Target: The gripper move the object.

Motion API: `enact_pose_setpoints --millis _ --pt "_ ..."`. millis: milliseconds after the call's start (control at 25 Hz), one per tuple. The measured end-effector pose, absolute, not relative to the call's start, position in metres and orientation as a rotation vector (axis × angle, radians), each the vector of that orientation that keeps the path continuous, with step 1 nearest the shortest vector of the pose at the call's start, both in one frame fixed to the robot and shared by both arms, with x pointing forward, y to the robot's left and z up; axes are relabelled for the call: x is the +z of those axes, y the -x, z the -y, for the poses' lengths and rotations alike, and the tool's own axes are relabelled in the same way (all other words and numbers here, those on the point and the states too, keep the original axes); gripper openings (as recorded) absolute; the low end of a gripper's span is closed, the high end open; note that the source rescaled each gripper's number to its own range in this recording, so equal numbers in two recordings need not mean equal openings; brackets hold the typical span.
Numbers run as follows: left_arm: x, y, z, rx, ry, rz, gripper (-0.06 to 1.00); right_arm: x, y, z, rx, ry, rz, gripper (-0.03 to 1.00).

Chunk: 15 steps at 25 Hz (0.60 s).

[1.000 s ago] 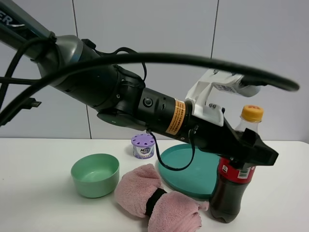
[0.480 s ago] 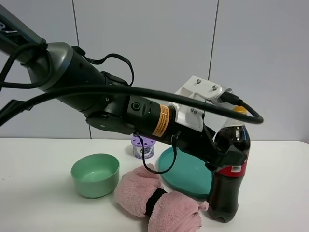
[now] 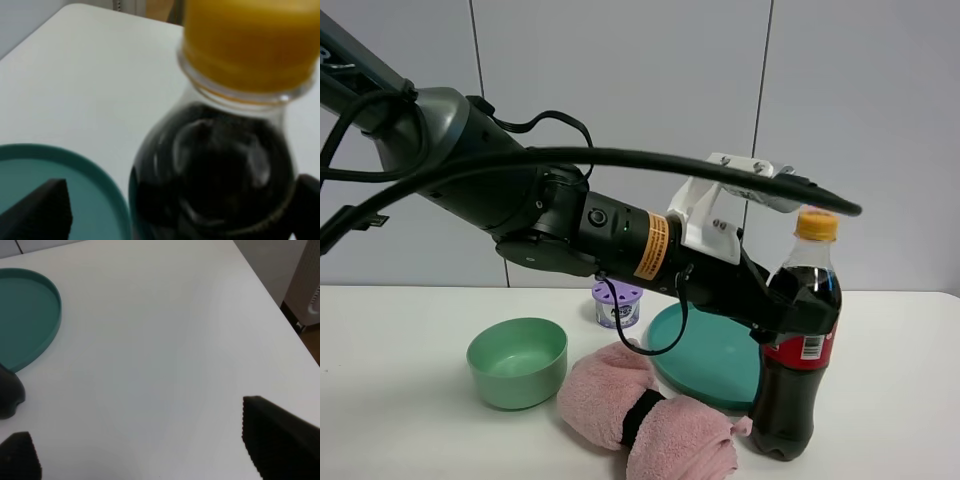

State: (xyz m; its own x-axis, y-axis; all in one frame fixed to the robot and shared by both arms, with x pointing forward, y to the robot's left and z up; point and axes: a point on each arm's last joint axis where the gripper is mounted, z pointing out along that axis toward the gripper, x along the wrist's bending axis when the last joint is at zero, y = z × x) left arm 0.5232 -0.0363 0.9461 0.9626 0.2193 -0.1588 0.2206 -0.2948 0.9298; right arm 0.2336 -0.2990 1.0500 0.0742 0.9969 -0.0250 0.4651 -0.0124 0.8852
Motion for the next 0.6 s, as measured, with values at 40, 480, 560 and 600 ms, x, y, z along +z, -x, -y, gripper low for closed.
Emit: enact_pose_setpoints --millis 40,480,560,600 --pt "0.946 -0.522 0.036 -0.014 -1.879 -0.315 0.65 1.05 -0.234 0.299 0.876 -1.585 -1.494 1.0" --pt "0.936 -0.498 0.005 -0.031 -1.923 -0.295 0.65 1.05 -0.234 0.299 0.876 -1.585 -1.494 1.0" --pt "0.938 -0.5 -0.006 0.006 -1.919 -0.316 0.65 1.05 -0.234 0.299 0.876 -1.585 -1.494 1.0" --pt "0.94 -0.502 -0.012 0.024 -1.914 -0.335 0.65 1.05 -0.234 0.299 0.876 -1.585 -1.494 1.0"
